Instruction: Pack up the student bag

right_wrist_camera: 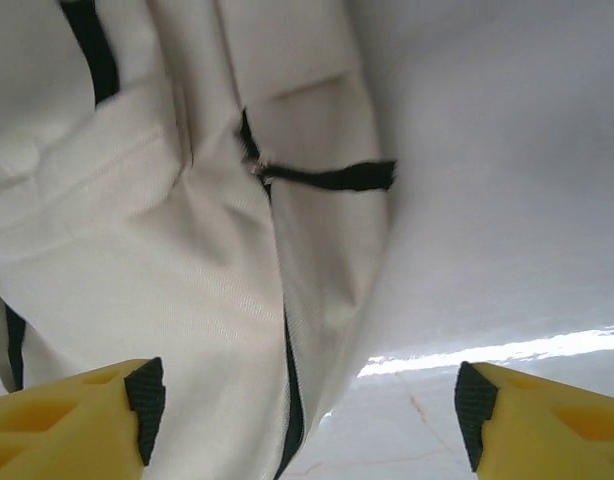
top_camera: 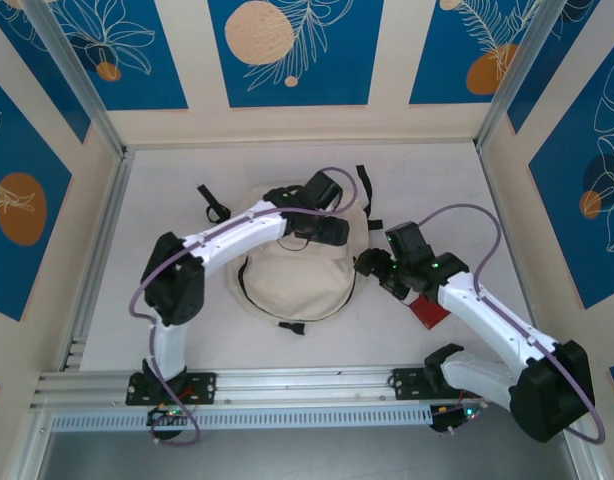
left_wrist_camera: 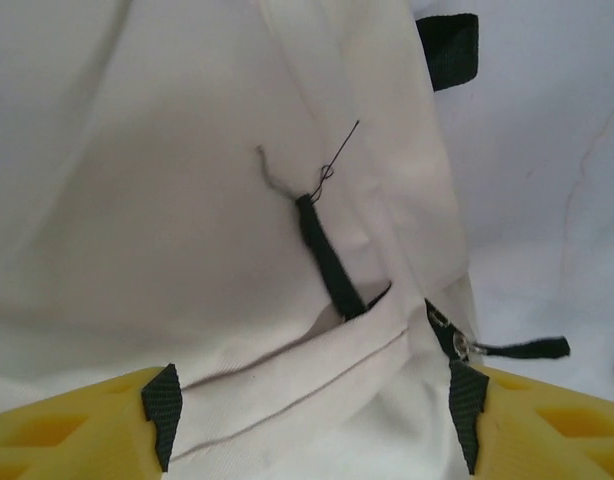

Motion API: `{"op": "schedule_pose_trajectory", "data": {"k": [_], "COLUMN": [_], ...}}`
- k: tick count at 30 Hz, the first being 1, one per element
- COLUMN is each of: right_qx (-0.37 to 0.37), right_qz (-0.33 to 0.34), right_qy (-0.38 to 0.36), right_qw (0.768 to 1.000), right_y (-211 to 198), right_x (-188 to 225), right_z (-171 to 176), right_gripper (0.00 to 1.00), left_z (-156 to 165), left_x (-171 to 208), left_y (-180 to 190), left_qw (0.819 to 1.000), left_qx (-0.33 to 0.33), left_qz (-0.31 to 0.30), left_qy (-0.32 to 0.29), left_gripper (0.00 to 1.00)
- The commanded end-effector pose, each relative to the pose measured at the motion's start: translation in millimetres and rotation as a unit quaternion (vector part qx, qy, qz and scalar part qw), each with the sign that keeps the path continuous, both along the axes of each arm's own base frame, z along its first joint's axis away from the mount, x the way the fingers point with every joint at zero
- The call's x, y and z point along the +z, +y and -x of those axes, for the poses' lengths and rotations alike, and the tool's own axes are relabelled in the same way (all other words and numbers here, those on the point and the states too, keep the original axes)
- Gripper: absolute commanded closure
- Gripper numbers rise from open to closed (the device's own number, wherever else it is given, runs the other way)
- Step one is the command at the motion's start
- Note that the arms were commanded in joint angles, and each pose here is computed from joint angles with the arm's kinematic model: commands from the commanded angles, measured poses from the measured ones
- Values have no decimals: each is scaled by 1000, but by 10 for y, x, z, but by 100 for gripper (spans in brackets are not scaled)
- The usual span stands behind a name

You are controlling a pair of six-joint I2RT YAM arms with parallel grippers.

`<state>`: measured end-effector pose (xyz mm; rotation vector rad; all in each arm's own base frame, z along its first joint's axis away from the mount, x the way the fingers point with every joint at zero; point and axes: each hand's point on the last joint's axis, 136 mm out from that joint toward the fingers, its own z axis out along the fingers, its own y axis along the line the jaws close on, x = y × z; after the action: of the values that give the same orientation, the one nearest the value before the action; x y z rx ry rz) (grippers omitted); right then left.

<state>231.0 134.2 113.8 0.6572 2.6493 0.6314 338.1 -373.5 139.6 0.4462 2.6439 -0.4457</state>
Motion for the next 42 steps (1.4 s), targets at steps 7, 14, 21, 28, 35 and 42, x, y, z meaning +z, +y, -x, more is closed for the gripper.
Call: {"op": "schedule_pose_trajectory", "data": {"k": [7, 14, 21, 28, 35, 42], "right_qx": [-37, -44, -44, -40, -20, 23], "right_qz": [-4, -22, -32, -32, -38, -66], "right_qy": [-13, -21, -27, -29, -32, -19], "right_qw": [999, 999, 998, 998, 999, 997], "right_y": [-368, -432, -414, -413, -358, -187], "right_x": [46, 72, 75, 88, 127, 159], "right_z": [26, 67, 66, 61, 55, 9], "right_gripper": [19, 18, 19, 20, 21, 24], "left_z": [-211, -348, -342, -323, -302, -252], "left_x": [-270, -447, -569, -503, -198, 159], "left_y": [-145, -280, -331, -253, -285, -182], "left_qw": [991, 987, 986, 984, 988, 987], "left_qx": [9, -12, -14, 5, 10, 4], "left_qz": [-115, -141, -152, -164, -133, -114], "left_qy": [-60, -75, -63, -68, -81, -110], "left_gripper": [37, 47, 59, 82, 100, 100]}}
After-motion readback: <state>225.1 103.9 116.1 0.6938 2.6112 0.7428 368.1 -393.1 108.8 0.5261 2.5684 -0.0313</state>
